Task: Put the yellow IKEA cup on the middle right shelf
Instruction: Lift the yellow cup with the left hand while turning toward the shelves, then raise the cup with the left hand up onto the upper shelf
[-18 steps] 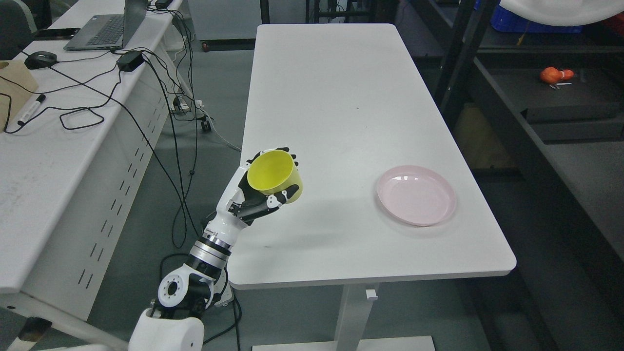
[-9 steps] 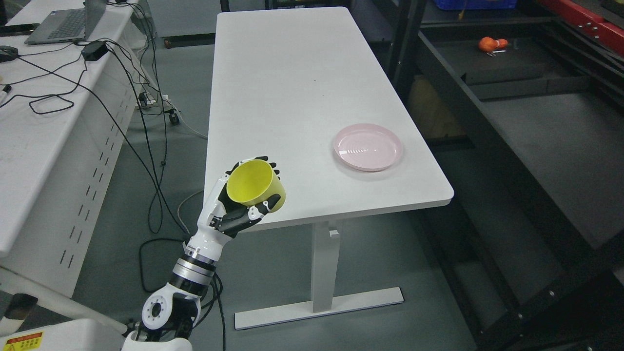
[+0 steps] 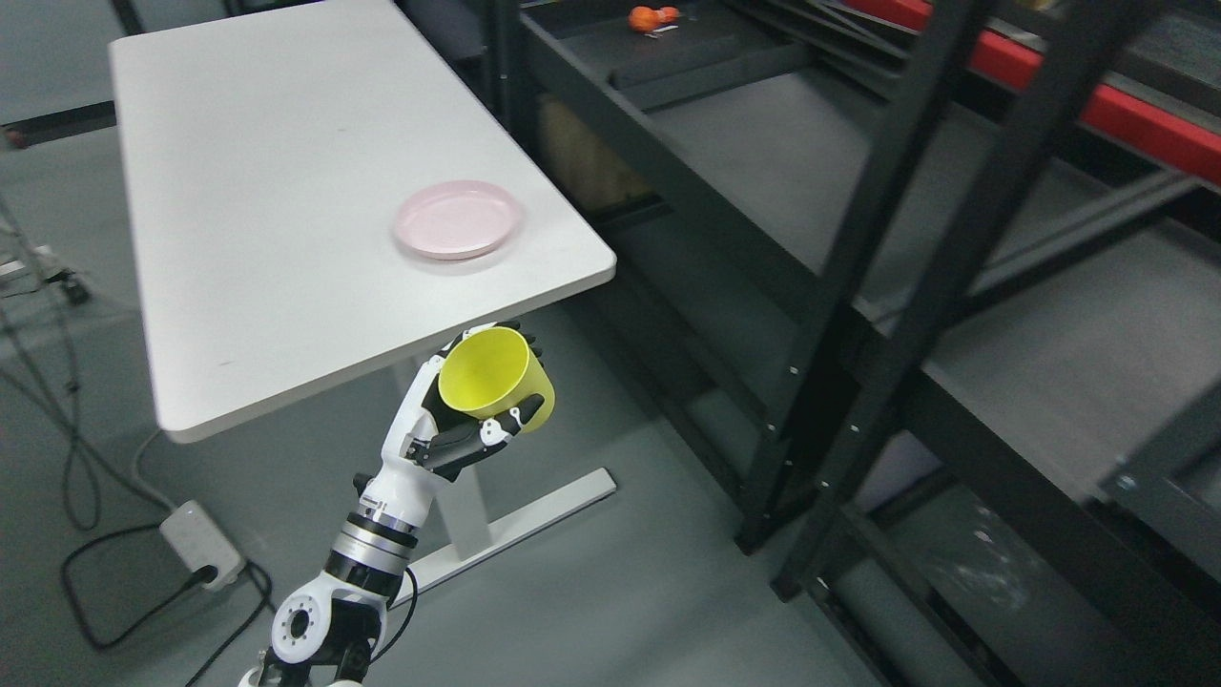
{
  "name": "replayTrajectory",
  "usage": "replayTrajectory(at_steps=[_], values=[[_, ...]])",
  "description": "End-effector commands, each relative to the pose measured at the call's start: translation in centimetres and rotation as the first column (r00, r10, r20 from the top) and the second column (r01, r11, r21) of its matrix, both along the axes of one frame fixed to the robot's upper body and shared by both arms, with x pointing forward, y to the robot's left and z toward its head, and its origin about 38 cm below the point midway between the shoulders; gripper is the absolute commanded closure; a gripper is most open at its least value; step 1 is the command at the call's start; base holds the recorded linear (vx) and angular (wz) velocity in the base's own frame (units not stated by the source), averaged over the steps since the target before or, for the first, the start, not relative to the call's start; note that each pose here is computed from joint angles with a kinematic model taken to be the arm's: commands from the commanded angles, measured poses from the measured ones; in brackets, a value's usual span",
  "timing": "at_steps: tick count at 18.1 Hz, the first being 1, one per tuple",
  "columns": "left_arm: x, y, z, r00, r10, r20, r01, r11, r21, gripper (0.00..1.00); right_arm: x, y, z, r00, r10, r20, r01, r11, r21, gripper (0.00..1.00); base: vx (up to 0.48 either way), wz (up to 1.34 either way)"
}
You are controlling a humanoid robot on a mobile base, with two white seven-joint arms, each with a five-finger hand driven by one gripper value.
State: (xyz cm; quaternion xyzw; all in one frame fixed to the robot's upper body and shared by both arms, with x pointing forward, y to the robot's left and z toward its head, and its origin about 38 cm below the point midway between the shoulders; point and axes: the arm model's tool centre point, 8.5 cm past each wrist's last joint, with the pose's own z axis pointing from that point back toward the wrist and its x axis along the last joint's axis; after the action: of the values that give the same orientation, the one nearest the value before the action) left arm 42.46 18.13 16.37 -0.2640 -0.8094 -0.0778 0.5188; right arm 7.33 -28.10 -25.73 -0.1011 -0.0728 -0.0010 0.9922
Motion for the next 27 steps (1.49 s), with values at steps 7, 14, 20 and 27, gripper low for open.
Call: replayTrajectory(at_steps=[7, 14, 20, 27], values=[[-1.0, 0.7, -1.0, 1.0, 0.007, -0.017, -0.007, 1.0, 0.016, 0.99, -0.9, -1.0, 0.0, 1.0, -0.008, -0.013, 0.008, 1.0, -0.012, 0.01, -0.25, -1.27], [-1.2, -0.2, 1.0, 0.999, -0.019, 0.044, 0.018, 1.0, 0.016, 0.99, -0.9, -1.0, 0.0, 1.0, -0.008, -0.013, 0.008, 1.0, -0.012, 0.01, -0.129, -1.19], [-1.7, -1.4, 4.0, 0.989, -0.055, 0.137, 0.053, 0.998, 0.018, 0.99, -0.9, -1.0, 0.0, 1.0, -0.008, -0.013, 0.008, 1.0, -0.012, 0.01, -0.036, -0.58], [-3.4, -5.6, 10.6, 0.926, -0.184, 0.33, 0.178, 0.983, 0.05, 0.99, -0.9, -1.0, 0.0, 1.0, -0.007, -0.013, 0.007, 1.0, -0.012, 0.01, 0.068, 0.02]])
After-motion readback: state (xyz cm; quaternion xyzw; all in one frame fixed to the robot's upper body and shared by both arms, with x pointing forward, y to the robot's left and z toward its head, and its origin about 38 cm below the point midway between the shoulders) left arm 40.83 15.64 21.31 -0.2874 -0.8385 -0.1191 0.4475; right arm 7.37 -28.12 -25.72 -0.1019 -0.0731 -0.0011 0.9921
